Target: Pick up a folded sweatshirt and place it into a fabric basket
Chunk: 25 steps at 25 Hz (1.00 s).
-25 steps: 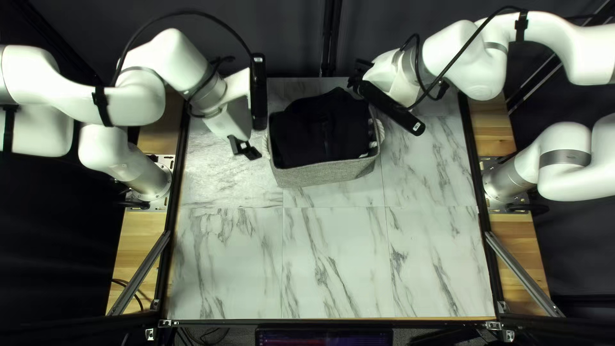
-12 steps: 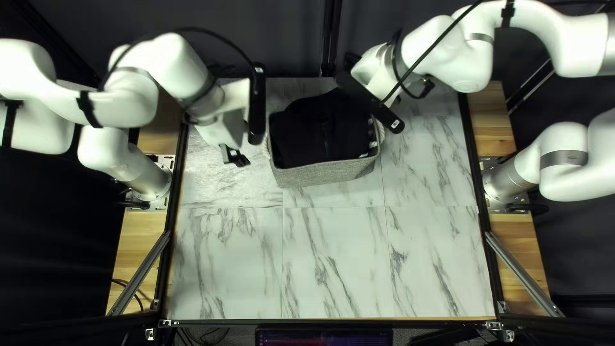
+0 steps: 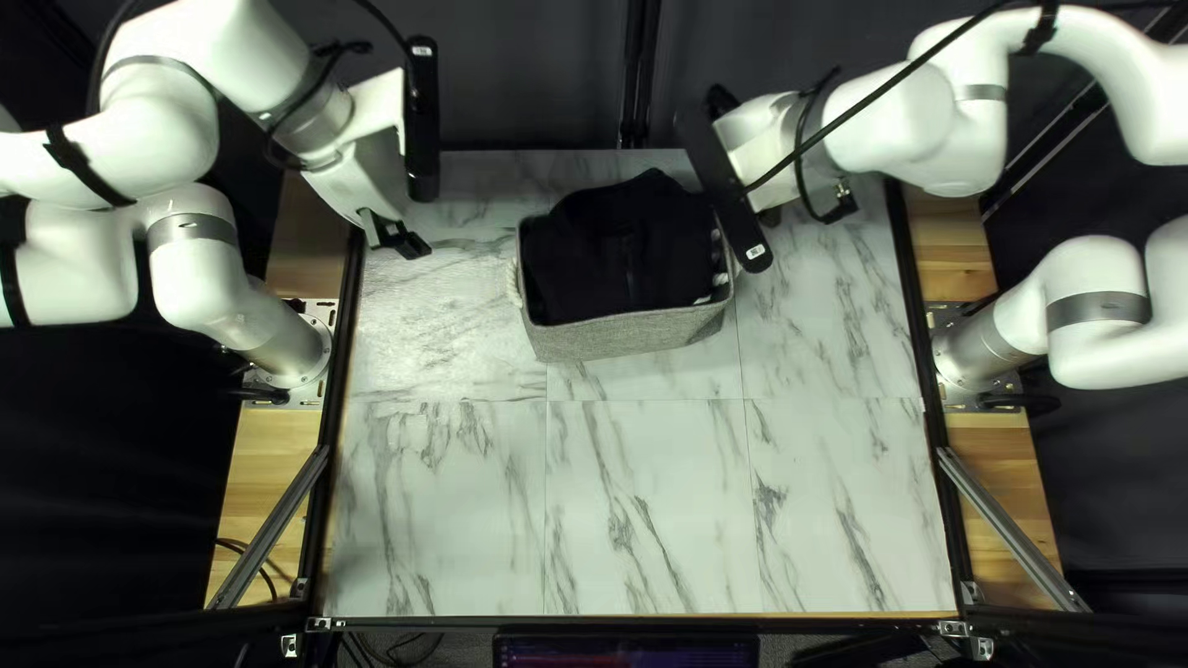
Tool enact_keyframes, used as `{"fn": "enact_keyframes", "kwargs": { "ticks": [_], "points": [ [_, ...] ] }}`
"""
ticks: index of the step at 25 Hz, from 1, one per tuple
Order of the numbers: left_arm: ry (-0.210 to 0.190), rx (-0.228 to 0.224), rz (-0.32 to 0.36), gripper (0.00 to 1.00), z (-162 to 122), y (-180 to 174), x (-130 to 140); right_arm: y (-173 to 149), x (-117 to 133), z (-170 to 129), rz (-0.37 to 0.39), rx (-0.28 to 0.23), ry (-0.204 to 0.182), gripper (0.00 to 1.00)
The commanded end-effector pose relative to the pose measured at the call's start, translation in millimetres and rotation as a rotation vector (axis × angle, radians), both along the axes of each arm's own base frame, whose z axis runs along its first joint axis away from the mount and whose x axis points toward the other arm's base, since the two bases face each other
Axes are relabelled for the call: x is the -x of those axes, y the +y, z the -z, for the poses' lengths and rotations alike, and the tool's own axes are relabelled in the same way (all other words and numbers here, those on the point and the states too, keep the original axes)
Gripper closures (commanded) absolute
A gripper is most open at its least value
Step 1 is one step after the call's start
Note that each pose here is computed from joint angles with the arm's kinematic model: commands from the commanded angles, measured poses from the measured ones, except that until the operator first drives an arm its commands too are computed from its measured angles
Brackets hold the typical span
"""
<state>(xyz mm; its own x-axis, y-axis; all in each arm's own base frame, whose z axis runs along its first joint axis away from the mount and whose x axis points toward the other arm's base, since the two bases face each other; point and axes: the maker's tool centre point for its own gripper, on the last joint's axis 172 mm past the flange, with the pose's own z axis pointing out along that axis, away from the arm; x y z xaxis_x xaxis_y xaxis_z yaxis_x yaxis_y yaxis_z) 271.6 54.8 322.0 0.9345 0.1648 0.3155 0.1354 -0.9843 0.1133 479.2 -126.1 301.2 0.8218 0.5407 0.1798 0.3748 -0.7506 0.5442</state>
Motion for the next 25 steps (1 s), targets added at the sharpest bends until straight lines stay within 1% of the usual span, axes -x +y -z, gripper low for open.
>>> {"fn": "enact_keyframes", "kwargs": {
  "ticks": [1, 4, 7, 10, 15, 17, 18, 19, 20, 22, 25],
  "points": [
    [0.000, 0.000, 0.000, 0.00, 0.0, 0.0, 0.0, -14.5, -13.1, 26.2, 0.007, -0.019, 0.014, 0.00],
    [0.000, 0.000, 0.000, 0.00, 0.0, 0.0, 0.0, -25.8, -22.8, 53.1, 0.021, -0.027, 0.033, 0.00],
    [0.000, 0.000, 0.000, 0.00, 0.0, 0.0, 0.0, -33.0, -29.7, 77.7, 0.031, -0.041, 0.041, 0.00],
    [0.000, 0.000, 0.000, 0.00, 0.0, 0.0, 0.0, -33.4, -34.8, 93.2, 0.037, -0.048, 0.059, 0.00],
    [0.000, 0.000, 0.000, 0.00, 0.0, 0.0, 0.0, -29.6, -35.0, 119.9, 0.048, -0.065, 0.109, 0.00],
    [0.000, 0.000, 0.000, 0.00, 0.0, 0.0, 0.0, -28.0, -30.6, 141.0, 0.059, -0.078, 0.142, 0.00],
    [0.000, 0.000, 0.000, 0.00, 0.0, 0.0, 0.0, -27.9, -29.2, 145.7, 0.064, -0.081, 0.150, 0.00],
    [0.000, 0.000, 0.000, 0.00, 0.0, 0.0, 0.0, -25.9, -25.5, 156.9, 0.062, -0.089, 0.172, 0.00],
    [0.000, 0.000, 0.000, 0.00, 0.0, 0.0, 0.0, -24.4, -24.5, 160.1, 0.059, -0.093, 0.179, 0.00],
    [0.000, 0.000, 0.000, 0.00, 0.0, 0.0, 0.0, -20.2, -23.2, 166.0, 0.042, -0.118, 0.198, 0.00],
    [0.000, 0.000, 0.000, 0.00, 0.0, 0.0, 0.0, -21.4, -21.0, 176.8, 0.033, -0.159, 0.201, 0.00]
  ]
}}
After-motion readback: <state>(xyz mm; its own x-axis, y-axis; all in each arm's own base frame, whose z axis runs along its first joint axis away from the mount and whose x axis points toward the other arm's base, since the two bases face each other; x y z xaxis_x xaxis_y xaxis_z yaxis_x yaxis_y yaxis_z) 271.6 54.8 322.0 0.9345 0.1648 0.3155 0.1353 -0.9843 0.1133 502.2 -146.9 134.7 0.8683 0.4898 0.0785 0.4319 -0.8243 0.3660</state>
